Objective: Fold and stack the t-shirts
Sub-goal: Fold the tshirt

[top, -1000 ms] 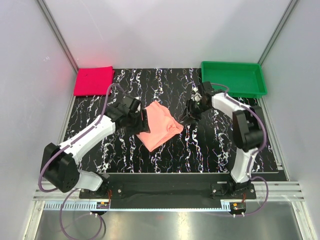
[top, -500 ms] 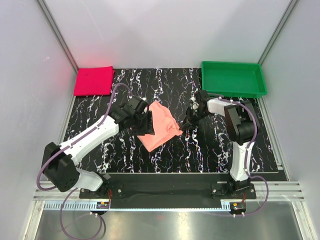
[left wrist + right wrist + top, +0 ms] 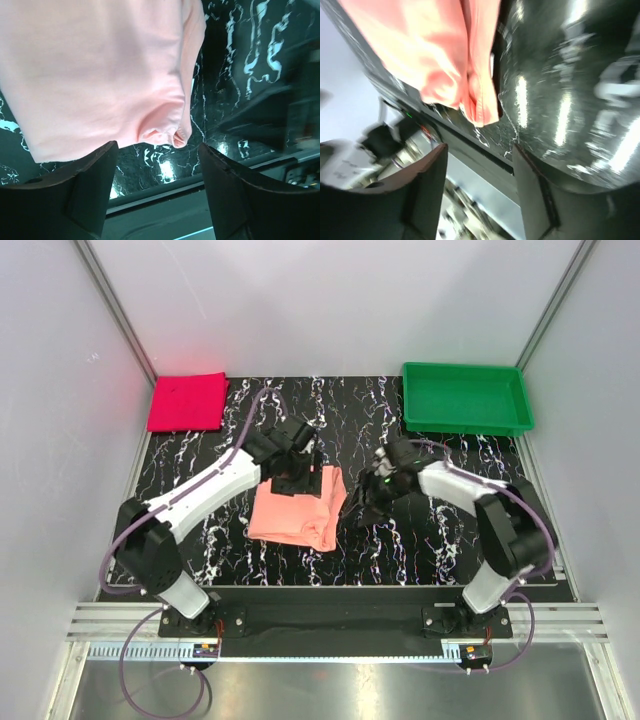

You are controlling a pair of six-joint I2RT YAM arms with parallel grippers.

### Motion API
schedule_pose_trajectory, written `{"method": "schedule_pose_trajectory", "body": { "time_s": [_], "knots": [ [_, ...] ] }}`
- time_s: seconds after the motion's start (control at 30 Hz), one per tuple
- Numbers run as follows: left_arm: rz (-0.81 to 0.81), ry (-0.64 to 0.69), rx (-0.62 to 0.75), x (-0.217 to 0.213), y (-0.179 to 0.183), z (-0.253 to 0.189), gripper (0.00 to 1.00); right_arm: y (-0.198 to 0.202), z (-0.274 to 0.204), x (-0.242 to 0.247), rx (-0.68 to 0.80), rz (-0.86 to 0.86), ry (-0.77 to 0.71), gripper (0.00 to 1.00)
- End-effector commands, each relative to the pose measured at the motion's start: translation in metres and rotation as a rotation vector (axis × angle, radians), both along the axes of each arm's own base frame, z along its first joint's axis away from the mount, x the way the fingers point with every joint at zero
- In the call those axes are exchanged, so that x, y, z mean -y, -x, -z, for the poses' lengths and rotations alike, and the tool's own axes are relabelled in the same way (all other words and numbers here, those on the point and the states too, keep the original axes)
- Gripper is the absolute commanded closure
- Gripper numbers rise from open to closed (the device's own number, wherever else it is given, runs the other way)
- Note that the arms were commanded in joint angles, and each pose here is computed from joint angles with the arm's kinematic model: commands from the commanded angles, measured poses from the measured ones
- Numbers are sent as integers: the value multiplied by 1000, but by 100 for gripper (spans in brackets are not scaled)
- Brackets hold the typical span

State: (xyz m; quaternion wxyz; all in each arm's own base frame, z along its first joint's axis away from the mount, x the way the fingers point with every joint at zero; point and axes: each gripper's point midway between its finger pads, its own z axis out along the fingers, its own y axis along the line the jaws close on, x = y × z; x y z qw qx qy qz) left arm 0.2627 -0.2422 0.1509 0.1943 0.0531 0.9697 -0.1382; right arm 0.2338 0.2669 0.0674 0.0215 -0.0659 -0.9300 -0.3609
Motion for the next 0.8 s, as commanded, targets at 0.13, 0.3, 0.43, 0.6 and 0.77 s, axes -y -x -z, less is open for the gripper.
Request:
{"method": "schedule_pose_trajectory", "body": {
  "time_s": [0.13,0.3,0.43,0.6,0.77],
  "knots": [
    [129,-179,62,29,9,24,27,-34,-13,57,54,141,-27,34],
    [178,-362,139,31,10,43,26,-38,-16,31,-18,189,-230,39],
    [212,-439,164,33,7,55,27,-46,-16,28,-11,192,-254,47],
    [249,-501,163,37,8,69,27,-46,-14,28,-15,183,-253,50],
    [274,-510,150,42,8,81,33,-46,-5,25,-42,190,-274,65]
  ]
}}
